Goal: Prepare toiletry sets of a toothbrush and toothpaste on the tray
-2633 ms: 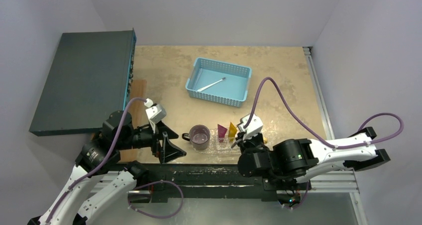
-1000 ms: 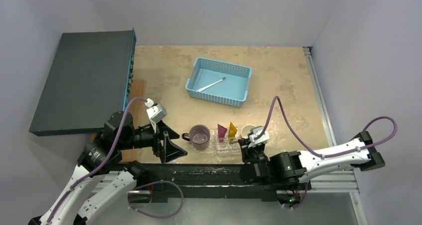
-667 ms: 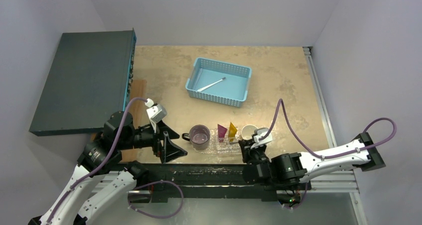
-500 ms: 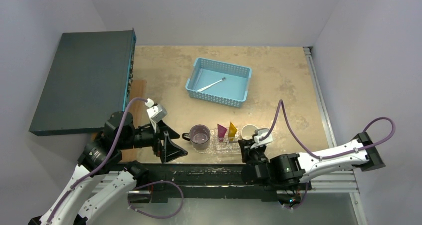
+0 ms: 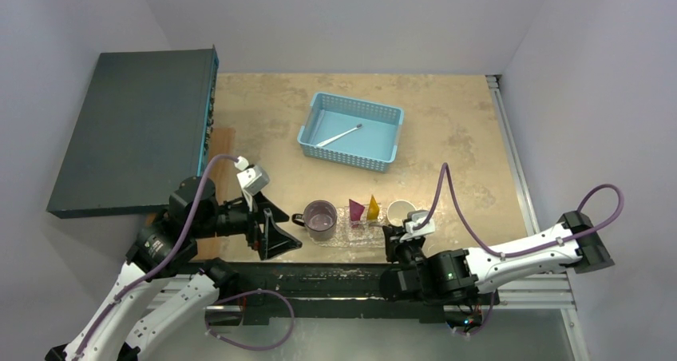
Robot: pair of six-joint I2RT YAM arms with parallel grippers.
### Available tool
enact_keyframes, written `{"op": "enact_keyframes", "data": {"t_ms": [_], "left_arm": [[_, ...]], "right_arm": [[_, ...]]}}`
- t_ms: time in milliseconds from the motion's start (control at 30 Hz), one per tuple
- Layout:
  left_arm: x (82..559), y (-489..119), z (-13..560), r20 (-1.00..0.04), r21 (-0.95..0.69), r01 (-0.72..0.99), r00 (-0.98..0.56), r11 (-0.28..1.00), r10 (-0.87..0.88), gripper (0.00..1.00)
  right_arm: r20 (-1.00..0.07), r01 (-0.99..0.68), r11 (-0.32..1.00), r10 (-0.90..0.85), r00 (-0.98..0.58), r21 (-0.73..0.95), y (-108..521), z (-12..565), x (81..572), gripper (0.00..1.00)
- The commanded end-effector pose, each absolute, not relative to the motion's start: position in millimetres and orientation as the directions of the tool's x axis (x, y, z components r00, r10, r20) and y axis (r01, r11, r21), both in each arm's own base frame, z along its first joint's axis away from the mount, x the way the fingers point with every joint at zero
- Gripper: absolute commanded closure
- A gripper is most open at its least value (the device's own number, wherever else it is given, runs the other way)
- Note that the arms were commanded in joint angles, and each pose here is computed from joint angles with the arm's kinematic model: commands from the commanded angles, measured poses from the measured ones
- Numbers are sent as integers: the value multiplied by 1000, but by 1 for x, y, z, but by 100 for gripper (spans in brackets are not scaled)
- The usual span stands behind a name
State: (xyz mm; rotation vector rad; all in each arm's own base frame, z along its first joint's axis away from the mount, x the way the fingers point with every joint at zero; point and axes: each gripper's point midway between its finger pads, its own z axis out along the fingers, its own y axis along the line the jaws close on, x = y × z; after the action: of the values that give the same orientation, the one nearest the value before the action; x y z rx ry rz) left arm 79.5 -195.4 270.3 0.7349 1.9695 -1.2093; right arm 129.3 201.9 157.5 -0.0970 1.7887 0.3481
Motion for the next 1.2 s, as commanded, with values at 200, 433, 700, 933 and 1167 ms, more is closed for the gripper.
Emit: {"op": "enact_keyframes", "data": {"t_ms": [200,433,700,933,1167], "left_arm": [[84,-201,277,-814,-505,776,-574,379,89,2],[83,-199,276,-815,-502,774,-573,386,89,2],[85,-196,279,-823,-485,774,-562,408,87,2],[90,-198,281,-827,-476,777,-555,413,90,2],[92,-199,284,-829,-472,778,-552,413,92,2]], "right_arm": [[-963,-243,948,149,-226,204,200,172,130,64],[-965,-248,946,159,-210,210,201,194,130,58],[-958,-262,934,191,-215,244,196,243,131,53],[-965,-289,929,180,-190,230,194,288,137,51],[-971,-305,932,141,-191,195,206,311,167,50]]}}
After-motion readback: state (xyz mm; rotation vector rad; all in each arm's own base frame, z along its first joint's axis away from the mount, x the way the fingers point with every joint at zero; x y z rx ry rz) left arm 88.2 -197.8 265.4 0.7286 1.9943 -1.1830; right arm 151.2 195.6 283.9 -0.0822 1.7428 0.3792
